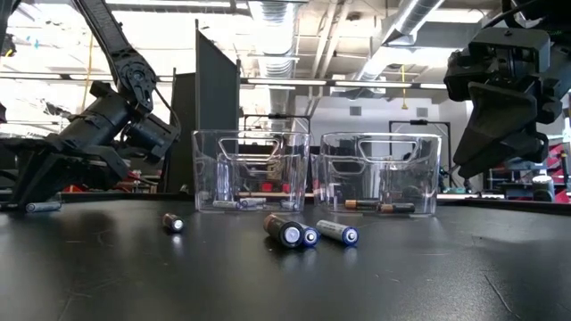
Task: Sort batteries
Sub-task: Put the black battery into the right transparent bin
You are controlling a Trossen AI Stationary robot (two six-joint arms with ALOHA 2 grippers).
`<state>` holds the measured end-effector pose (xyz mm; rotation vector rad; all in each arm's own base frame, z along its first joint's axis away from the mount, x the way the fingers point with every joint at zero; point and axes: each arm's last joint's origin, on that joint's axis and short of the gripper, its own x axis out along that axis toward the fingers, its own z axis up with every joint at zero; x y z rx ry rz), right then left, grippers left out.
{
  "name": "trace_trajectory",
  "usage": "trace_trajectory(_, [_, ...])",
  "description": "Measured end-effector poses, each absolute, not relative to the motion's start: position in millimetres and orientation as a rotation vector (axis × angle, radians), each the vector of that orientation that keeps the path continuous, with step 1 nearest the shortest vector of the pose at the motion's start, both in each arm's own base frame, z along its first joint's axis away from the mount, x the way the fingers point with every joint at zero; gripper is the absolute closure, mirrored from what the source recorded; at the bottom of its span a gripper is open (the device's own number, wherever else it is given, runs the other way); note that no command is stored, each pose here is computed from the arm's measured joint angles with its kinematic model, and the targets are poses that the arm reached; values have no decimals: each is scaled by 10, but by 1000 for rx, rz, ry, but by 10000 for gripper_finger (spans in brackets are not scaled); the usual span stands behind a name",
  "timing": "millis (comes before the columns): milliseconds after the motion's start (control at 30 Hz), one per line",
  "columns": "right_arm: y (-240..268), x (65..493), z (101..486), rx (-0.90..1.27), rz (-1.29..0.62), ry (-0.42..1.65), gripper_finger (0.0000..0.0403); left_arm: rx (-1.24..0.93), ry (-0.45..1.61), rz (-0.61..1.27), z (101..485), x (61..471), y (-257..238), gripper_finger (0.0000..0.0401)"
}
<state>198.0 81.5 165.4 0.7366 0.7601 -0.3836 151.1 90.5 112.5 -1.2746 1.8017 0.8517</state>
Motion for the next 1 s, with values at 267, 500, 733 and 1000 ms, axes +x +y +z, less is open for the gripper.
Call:
trace_trajectory(267, [817,1985,1658,741,-380,754,266,-1216,1750,869,1249,1544,943,339])
trace_trajectory(500, [818,1986,1659,742,-379,753,266,-1220,1730,852,1309,1542,938,339])
trace_trajectory(733, [819,1989,1661,743,-377,750,266,-1248,1798,854,1329,1487,897,339])
trace_trajectory(1000, [819,1989,1661,743,-377,750,266,-1281,1805,861,1209,1395,830,339])
